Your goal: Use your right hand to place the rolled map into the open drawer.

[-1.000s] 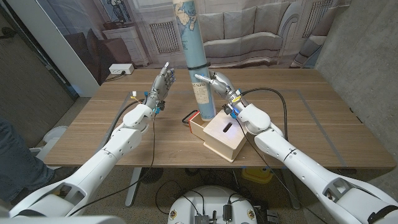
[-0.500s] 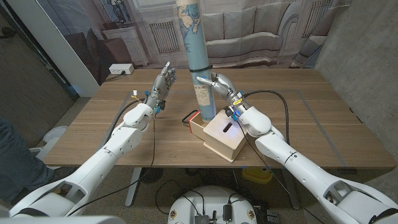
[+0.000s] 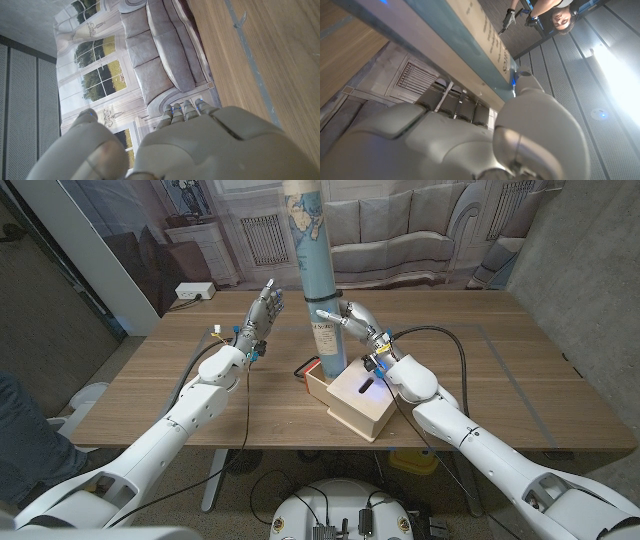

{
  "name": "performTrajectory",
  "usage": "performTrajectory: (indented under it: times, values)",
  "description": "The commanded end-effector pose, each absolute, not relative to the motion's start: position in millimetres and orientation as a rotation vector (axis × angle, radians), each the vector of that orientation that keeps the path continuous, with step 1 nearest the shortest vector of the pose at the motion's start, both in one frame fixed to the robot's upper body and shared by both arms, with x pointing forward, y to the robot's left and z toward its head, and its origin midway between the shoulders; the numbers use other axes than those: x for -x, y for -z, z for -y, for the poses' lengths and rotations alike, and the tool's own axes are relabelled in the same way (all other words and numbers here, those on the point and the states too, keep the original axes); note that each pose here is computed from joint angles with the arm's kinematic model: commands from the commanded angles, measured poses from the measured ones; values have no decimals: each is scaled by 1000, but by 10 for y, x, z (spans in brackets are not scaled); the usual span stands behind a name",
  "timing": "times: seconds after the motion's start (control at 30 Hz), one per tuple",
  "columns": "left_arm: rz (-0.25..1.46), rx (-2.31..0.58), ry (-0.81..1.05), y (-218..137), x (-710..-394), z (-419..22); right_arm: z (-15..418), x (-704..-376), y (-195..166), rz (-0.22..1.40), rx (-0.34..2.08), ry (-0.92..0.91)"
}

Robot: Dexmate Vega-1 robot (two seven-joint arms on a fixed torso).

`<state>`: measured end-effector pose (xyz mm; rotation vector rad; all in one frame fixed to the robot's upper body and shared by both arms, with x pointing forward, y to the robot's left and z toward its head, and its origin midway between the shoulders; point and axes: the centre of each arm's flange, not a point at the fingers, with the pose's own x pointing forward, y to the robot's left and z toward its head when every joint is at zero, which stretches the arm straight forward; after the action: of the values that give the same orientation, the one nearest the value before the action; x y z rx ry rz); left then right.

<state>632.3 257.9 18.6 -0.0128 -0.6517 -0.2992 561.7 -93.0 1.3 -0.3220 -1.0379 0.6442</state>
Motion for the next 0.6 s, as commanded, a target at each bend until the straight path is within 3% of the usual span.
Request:
performTrajectory:
  times: [0.03, 0.6]
  values:
    - [645, 18, 300, -145, -6339, -2556, 959, -5602, 28, 1040, 379, -644]
    - [643, 19, 303, -149, -6362, -2545, 1010, -5613, 28, 1034, 419, -626]
